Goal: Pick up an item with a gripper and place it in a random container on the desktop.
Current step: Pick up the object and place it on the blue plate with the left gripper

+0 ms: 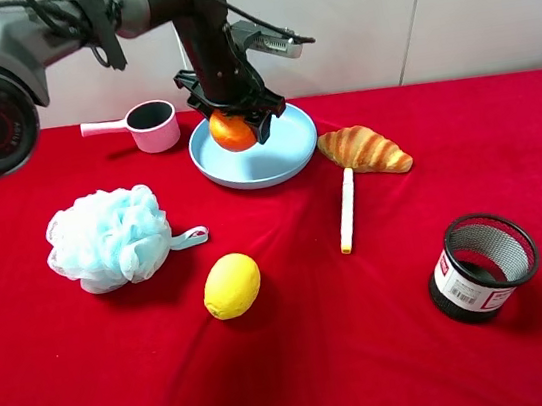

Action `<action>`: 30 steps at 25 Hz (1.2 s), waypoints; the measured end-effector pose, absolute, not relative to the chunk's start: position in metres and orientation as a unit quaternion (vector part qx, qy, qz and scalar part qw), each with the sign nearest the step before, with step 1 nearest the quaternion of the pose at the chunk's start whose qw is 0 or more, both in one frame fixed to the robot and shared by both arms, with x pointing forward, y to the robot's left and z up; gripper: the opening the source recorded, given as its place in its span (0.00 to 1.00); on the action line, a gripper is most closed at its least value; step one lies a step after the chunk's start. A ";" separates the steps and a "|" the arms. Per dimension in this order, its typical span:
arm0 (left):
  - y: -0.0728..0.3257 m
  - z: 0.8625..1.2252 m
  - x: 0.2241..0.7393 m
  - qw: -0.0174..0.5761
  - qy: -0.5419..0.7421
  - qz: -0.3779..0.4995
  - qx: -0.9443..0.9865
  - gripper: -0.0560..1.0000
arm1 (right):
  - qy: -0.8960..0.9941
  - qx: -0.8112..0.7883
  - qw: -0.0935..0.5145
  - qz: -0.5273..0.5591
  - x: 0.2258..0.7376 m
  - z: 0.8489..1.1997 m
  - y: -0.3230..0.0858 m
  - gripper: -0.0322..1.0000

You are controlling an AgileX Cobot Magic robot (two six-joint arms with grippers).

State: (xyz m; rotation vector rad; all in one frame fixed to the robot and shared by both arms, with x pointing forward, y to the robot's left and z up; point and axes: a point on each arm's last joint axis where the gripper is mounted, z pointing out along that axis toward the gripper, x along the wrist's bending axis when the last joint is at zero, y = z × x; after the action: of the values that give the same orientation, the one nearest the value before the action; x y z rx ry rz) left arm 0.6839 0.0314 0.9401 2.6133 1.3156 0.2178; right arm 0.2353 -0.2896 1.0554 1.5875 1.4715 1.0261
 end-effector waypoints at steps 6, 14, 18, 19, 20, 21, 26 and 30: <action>0.027 0.919 0.695 0.132 0.444 0.092 0.882 0.72 | 0.572 0.617 0.365 0.399 0.235 1.056 -0.290 0.70; 0.023 0.913 0.702 0.164 0.436 0.111 0.878 0.72 | 0.572 0.617 0.365 0.399 0.235 1.056 -0.290 0.70; 0.022 0.913 0.702 0.168 0.435 0.114 0.877 0.72 | 0.572 0.617 0.365 0.399 0.235 1.056 -0.290 0.70; 0.022 0.913 0.702 0.168 0.435 0.114 0.877 0.72 | 0.572 0.617 0.365 0.399 0.235 1.056 -0.290 0.70; 0.022 0.913 0.702 0.168 0.435 0.114 0.877 0.72 | 0.572 0.617 0.365 0.399 0.235 1.056 -0.290 0.70; 0.022 0.913 0.702 0.168 0.435 0.114 0.877 0.72 | 0.572 0.617 0.365 0.399 0.235 1.056 -0.290 0.70; 0.024 0.913 0.703 0.170 0.437 0.115 0.876 0.72 | 0.572 0.617 0.365 0.399 0.235 1.056 -0.290 0.70; 0.023 0.913 0.704 0.171 0.436 0.116 0.876 0.81 | 0.572 0.617 0.365 0.399 0.235 1.056 -0.290 0.70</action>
State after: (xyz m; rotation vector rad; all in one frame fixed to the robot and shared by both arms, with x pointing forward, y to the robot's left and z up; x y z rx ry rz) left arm 0.7037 0.0234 0.9133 2.4870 1.2380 0.3303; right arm 0.2354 -0.2896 1.0555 1.5861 1.4700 1.0272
